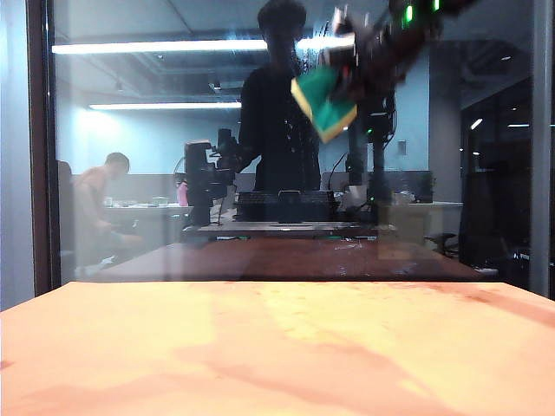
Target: Pick up the sponge from the table, wipe the water off the glass, and finally place the sponge back on the table.
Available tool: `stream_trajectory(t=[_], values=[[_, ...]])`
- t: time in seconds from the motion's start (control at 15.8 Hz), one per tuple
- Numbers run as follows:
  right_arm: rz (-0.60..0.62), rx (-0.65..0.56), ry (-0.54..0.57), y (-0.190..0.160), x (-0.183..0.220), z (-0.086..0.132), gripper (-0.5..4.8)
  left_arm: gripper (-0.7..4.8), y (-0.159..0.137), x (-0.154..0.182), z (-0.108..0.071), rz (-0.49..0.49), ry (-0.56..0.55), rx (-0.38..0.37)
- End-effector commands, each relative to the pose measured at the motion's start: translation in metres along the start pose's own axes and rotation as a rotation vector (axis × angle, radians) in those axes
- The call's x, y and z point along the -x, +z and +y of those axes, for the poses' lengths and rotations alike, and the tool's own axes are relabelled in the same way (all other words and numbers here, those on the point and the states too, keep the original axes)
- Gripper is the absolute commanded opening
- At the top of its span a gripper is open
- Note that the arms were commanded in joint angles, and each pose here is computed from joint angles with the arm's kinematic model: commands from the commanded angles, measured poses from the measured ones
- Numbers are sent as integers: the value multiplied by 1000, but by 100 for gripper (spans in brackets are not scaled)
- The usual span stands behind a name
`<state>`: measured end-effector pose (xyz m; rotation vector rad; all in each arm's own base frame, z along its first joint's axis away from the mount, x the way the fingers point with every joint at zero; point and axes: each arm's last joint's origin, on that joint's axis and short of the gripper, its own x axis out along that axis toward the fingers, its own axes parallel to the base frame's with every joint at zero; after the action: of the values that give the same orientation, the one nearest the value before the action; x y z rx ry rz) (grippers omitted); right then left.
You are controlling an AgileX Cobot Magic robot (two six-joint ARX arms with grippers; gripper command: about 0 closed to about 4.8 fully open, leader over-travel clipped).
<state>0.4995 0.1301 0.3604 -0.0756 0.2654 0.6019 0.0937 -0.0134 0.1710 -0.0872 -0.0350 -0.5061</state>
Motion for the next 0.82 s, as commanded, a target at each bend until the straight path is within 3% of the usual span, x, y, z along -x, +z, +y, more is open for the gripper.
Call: stream_trajectory(t=[0.06, 0.44, 0.63, 0.82], values=[[-197, 34, -72, 48, 26, 1, -9, 24, 1, 0, 0, -8, 3, -6], [-348, 28, -64, 90, 54, 12, -9, 24, 1, 0, 0, -8, 3, -6], [-284, 9, -45, 80, 45, 17, -9, 24, 1, 0, 0, -8, 3, -8], [-132, -35, -1, 51, 15, 26, -9, 24, 1, 0, 1, -9, 22, -8]])
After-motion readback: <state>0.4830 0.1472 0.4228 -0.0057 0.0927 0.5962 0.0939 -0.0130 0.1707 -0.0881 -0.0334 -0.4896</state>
